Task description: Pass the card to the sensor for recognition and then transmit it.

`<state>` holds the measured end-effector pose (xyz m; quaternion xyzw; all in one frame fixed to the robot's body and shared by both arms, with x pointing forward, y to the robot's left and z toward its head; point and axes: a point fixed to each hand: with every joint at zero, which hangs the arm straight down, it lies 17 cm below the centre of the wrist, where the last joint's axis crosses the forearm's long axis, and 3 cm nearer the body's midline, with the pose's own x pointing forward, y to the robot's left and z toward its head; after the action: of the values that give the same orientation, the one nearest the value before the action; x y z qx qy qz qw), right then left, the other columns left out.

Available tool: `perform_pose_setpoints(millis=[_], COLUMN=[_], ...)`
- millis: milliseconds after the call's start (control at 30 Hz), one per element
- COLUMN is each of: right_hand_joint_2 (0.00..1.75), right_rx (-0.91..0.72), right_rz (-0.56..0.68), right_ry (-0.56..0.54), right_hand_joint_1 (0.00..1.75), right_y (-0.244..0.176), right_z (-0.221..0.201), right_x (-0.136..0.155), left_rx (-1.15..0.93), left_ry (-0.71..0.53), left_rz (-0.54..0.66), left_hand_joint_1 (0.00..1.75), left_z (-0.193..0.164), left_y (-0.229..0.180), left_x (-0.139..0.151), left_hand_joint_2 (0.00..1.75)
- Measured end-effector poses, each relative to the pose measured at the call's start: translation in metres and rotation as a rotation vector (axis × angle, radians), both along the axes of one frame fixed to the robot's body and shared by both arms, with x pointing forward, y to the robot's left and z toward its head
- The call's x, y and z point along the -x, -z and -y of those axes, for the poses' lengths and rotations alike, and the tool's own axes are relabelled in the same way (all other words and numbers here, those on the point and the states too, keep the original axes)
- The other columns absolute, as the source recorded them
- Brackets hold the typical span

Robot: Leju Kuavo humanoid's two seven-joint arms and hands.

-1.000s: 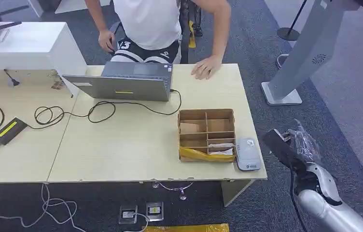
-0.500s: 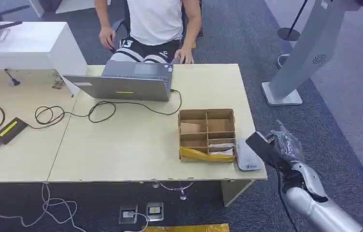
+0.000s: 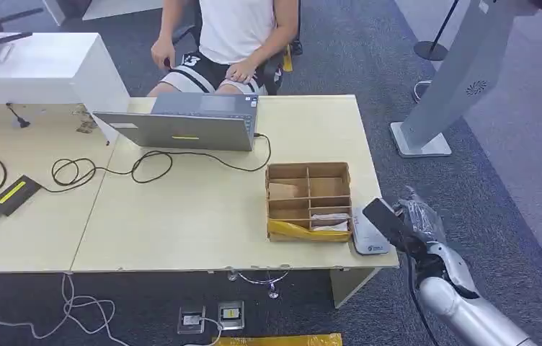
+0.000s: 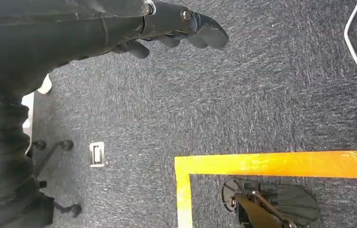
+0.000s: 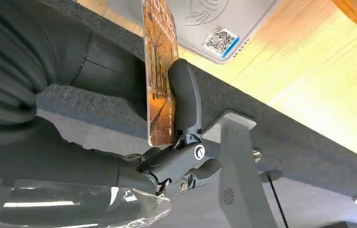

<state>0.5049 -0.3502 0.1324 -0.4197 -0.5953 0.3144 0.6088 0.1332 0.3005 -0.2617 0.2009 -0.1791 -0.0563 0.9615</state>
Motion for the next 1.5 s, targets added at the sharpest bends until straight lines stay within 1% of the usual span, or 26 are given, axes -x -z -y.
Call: perform_pose_setpoints(millis=[767, 1300, 1500], right_hand_joint_2=[1.75, 1.75, 1.75], right_rx=[-0.027, -0.033, -0.019], right_rz=[-0.066, -0.080, -0.055], right_ry=[0.022, 0.029, 0.034], right_hand_joint_1=[1.75, 1.75, 1.75], right_y=[0.033, 0.040, 0.031], right_z=[-0.003, -0.004, -0.002], right_x=[0.008, 0.009, 0.004], left_rx=[0.003, 0.001, 0.003], left_ry=[0.022, 0.029, 0.030], left_rz=[-0.002, -0.004, -0.004], left_hand_joint_1=[0.00, 0.00, 0.00], left_z=[0.001, 0.000, 0.001], left_y=[0.000, 0.001, 0.001], left_x=[0.000, 0.000, 0.000], left_hand_joint_2=[1.75, 1.75, 1.75])
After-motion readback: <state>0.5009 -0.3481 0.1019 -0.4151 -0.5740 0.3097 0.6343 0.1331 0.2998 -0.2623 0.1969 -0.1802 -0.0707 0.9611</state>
